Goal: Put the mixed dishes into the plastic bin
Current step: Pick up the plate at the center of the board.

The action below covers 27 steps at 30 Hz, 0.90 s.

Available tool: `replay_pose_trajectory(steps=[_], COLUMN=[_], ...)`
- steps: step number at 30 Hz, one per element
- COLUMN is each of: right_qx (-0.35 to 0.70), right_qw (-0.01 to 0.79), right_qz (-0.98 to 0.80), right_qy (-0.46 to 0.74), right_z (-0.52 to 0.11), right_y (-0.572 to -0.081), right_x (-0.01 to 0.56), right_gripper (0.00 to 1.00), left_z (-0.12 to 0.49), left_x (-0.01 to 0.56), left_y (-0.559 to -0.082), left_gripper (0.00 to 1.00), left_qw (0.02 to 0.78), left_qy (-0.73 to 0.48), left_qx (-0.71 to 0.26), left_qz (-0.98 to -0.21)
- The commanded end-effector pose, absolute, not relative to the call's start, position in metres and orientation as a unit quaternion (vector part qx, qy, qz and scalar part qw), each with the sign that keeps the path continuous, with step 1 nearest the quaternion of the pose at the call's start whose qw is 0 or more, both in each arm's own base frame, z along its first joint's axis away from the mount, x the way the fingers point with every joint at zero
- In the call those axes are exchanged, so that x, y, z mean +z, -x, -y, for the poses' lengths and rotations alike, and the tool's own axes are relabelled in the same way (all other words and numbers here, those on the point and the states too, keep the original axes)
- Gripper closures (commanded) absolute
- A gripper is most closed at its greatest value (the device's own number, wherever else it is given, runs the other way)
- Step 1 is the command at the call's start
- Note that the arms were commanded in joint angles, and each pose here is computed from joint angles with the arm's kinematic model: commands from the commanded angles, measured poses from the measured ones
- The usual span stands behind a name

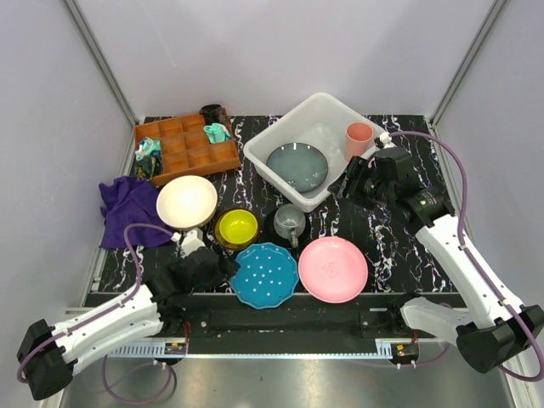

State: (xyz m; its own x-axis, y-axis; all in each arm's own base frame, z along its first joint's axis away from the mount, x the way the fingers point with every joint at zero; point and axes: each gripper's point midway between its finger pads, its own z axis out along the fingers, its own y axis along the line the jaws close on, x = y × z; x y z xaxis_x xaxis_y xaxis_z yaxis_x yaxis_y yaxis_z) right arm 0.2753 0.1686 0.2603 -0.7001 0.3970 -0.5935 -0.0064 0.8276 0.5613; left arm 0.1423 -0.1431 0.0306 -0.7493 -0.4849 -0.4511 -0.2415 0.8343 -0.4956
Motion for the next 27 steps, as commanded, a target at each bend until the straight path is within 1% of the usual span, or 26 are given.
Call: replay_pose_trajectory(steps=[1, 15, 27], right_qx=[0.290, 0.291, 0.291], right_qw=[0.376, 0.369, 0.364], right_qz=[-0.873, -0.876, -0.878], right_qy=[-0.107, -0.110, -0.108], right_z=[-0.173, -0.174, -0.175], right_y=[-0.271, -0.271, -0.270], right_x=[0.270, 0.265, 0.260], right_gripper=[0.34, 0.34, 0.33], left_z=[0.145, 0.159, 0.159], left_x=[0.028, 0.016, 0.005], left_y=[-0.150, -0.147, -0.139], left_gripper=[0.16, 0.27, 0.48], left_qw=[0.309, 0.296, 0.287], left_qy=[0.212, 0.192, 0.185], left_qx=[-0.215, -0.232, -0.238], left_qz=[-0.902, -0.906, -0.909])
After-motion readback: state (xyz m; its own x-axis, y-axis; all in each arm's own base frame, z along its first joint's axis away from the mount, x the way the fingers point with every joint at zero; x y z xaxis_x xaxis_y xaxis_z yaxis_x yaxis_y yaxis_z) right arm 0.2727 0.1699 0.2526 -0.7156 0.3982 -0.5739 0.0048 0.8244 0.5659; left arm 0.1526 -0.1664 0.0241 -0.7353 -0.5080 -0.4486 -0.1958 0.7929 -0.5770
